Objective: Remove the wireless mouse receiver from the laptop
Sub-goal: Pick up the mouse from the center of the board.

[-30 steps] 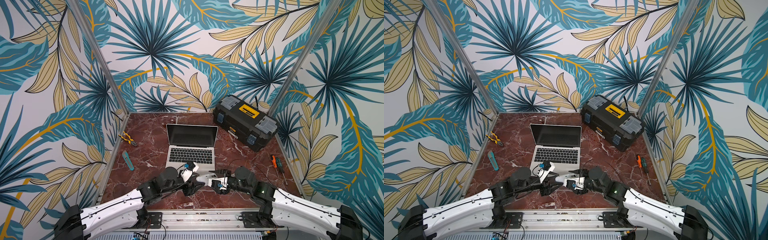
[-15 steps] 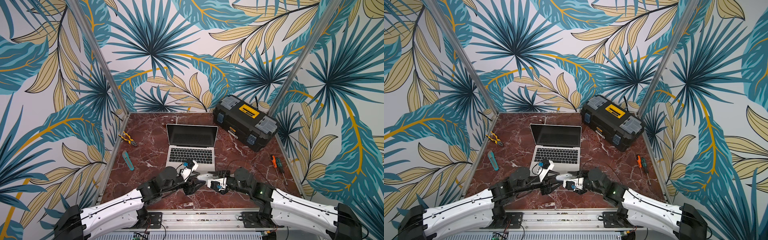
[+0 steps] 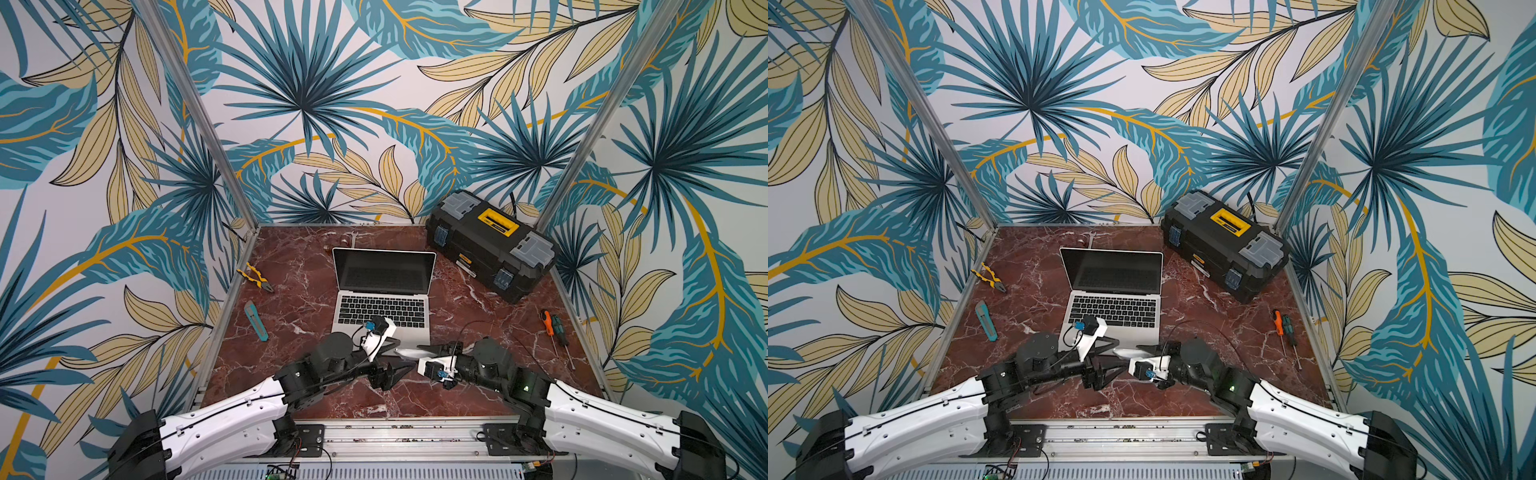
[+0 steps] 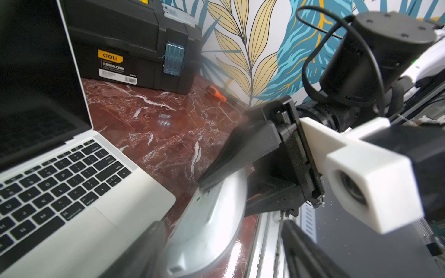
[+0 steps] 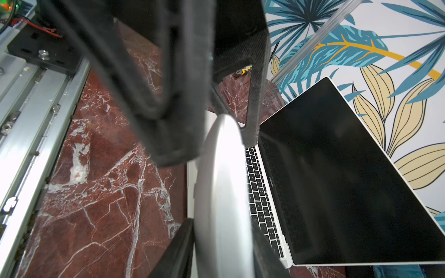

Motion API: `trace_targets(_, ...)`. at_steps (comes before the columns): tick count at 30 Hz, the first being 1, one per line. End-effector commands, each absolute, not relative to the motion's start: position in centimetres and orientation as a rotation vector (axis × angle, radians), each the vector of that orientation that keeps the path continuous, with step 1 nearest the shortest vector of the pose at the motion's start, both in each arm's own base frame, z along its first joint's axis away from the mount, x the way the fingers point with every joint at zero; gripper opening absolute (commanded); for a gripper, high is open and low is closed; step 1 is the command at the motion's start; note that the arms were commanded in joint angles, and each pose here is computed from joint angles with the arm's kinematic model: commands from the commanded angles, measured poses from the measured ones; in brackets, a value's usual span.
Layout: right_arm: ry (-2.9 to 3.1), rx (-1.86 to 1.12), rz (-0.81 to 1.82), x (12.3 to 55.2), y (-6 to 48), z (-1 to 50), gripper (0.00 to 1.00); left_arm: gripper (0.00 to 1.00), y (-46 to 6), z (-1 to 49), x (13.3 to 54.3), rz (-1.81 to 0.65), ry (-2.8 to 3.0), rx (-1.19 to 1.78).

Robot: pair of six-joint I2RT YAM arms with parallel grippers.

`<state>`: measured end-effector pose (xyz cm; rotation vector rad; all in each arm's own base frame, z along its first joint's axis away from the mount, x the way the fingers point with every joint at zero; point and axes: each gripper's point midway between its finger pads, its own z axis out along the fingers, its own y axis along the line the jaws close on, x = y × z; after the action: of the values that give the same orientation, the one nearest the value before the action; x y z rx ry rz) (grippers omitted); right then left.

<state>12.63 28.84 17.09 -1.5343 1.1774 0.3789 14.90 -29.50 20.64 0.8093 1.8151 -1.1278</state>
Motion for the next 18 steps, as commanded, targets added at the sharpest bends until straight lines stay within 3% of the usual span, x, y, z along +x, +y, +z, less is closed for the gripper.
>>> trace_targets(1,1.214,-1.467,0.455,12.4,28.9,17.7,0.28,1.00,-29.4,22.1,14.7,-1.135,1.737,0.818)
trace_targets(11,1.354,-1.364,0.513,13.2,28.8,17.3,0.27,1.00,-25.5,22.6,17.4,-0.980,1.774,0.562)
trace_targets(18,1.632,-0.912,0.708,15.9,27.3,18.4,0.24,1.00,-19.5,21.1,20.2,-0.731,1.921,0.269)
